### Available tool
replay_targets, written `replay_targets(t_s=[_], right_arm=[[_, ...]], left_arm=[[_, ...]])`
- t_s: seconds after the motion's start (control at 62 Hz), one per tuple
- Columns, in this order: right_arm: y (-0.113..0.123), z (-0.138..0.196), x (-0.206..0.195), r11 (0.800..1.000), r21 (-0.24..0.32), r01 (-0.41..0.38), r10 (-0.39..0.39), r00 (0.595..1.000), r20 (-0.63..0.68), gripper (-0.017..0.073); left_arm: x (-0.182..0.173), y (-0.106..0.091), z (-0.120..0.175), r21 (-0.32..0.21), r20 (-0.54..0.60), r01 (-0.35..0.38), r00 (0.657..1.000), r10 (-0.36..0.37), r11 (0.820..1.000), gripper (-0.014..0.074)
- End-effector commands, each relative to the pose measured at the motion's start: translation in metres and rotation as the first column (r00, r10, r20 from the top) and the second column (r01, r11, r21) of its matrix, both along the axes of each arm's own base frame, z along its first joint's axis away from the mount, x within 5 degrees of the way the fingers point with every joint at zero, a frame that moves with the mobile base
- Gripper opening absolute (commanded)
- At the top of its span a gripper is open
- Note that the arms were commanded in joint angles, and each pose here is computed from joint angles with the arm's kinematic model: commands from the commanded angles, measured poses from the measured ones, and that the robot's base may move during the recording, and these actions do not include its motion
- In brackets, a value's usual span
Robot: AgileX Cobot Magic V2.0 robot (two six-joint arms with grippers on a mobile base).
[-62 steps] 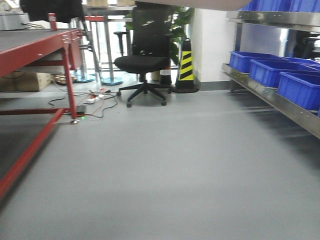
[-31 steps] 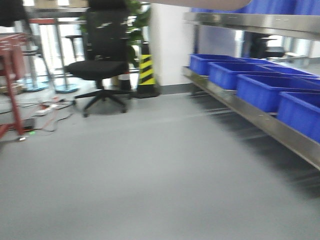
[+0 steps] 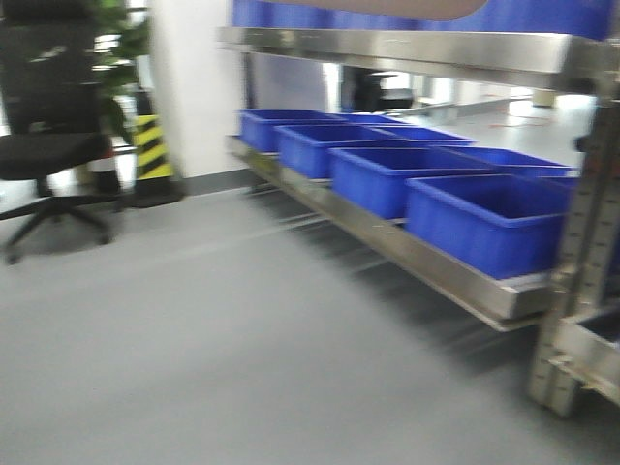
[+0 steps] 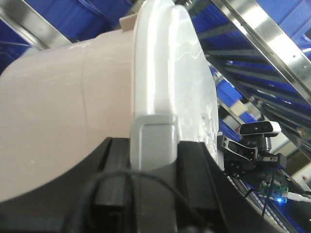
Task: Grab white bin and place on right shelf
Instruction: 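Carry the bin in both grippers while driving to the blue-crate shelving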
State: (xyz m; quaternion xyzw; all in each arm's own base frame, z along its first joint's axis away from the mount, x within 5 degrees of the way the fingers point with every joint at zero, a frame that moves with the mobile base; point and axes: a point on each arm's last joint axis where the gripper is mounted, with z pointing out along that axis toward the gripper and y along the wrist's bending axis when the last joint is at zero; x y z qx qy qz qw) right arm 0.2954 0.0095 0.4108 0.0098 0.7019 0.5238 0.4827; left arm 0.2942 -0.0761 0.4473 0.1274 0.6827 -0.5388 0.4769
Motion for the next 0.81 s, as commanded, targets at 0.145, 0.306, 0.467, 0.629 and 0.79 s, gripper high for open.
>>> replay_targets(t_s=[0.145, 0.306, 0.467, 0.629, 0.79], right_arm=[[0.0238, 0.0326, -0.0308, 0.966, 0.07, -0.247, 0.236, 0.962, 0.14, 0.0069], [0.0238, 0.0326, -0.0308, 0.966, 0.07, -0.247, 0.236, 0.962, 0.14, 0.0069], [0.0238, 0.0326, -0.0308, 0.966, 0.07, -0.247, 0.236, 0.962, 0.14, 0.0069], [0.0238, 0.0326, -0.0309, 0.966, 0.07, -0.248, 0.237, 0.961, 0.141, 0.0069], [0.0239, 0.0325, -0.0309, 0.966, 0.069, -0.248, 0.237, 0.961, 0.14, 0.0069]], left_arm=[[-0.0455, -0.0227, 0.0287, -0.047, 0.112, 0.333, 0.939, -0.326, 0.942, -0.0126], [-0.0455, -0.0227, 0.0287, -0.047, 0.112, 0.333, 0.939, -0.326, 0.942, -0.0126], [-0.0455, -0.0227, 0.0287, -0.047, 0.112, 0.333, 0.939, -0.326, 0.942, -0.0126], [-0.0455, -0.0227, 0.0287, -0.047, 0.112, 0.333, 0.939, -0.326, 0.942, -0.0126], [-0.0455, -0.0227, 0.0287, -0.047, 0.112, 0.333, 0.939, -0.326, 0.942, -0.0126]])
